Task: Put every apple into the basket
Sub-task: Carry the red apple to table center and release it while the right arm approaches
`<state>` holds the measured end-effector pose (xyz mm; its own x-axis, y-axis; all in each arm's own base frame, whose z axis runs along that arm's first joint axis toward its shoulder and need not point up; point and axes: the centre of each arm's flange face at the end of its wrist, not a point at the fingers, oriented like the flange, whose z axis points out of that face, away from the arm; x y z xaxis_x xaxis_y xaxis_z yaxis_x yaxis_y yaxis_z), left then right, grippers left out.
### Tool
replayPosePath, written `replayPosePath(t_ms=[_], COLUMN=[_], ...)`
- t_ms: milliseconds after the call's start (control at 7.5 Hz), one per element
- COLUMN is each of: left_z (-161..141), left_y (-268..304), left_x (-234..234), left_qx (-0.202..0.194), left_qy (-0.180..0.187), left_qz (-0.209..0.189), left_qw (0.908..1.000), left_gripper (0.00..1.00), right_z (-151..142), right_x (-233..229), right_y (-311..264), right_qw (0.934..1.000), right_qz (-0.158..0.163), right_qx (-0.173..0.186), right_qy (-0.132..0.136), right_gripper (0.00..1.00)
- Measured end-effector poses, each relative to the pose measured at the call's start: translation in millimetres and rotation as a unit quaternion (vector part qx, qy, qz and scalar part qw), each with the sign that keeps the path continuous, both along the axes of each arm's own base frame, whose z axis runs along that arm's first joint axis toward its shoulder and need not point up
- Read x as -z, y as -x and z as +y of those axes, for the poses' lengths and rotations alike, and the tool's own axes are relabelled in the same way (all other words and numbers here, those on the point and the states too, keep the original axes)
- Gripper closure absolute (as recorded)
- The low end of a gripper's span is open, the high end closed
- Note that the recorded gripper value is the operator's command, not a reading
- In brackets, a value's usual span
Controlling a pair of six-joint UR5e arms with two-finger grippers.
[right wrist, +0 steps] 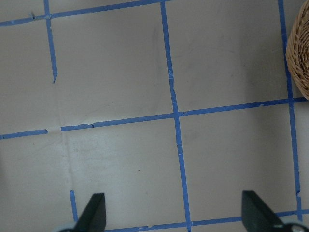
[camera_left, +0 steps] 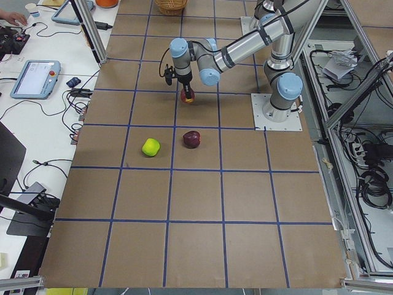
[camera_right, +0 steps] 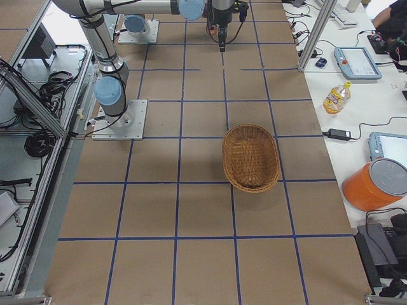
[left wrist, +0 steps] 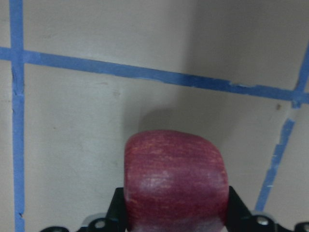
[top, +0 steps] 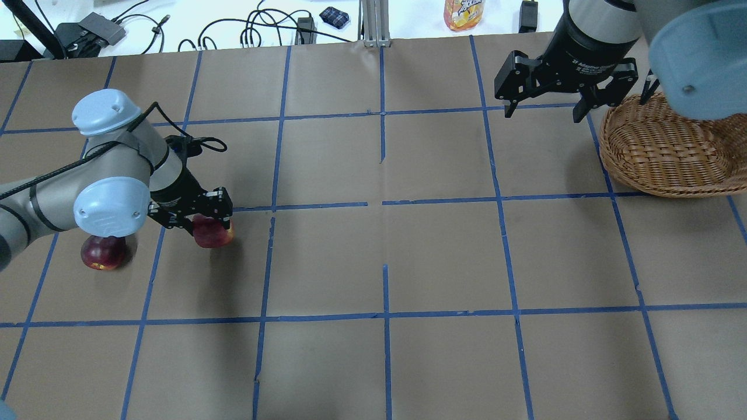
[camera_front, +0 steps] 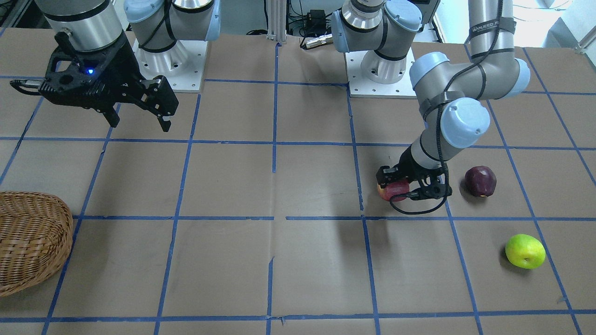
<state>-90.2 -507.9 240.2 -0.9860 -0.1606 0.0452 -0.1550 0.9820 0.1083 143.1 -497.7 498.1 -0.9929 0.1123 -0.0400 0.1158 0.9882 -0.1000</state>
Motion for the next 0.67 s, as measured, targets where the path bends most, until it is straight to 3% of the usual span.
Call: replayPosePath(t_ms=[133,533,667], left_z=[0,6,9], left_y=[53,184,209], left_x=[-9,-11,-3], left_qx=[-0.002,-0.065,-0.073], left_qy=[0.011,0.042,0.052], left_qz=[0.004,0.072,0.083], left_qw=[0.9999,0.9944,0.9925], left_gripper=[0.85,0.83,0.63], right_z=[0,0,0], right_x=[0,-1,-1], right_y=[0,0,0], right_qw=[1.0000,1.0000,1.0000], right_qz=[0.000,0.000,0.000], right_qx=[0.000,0.000,-0.001], right_qy=[0.000,0.000,0.000], right_gripper=[0.00,0.00,0.00])
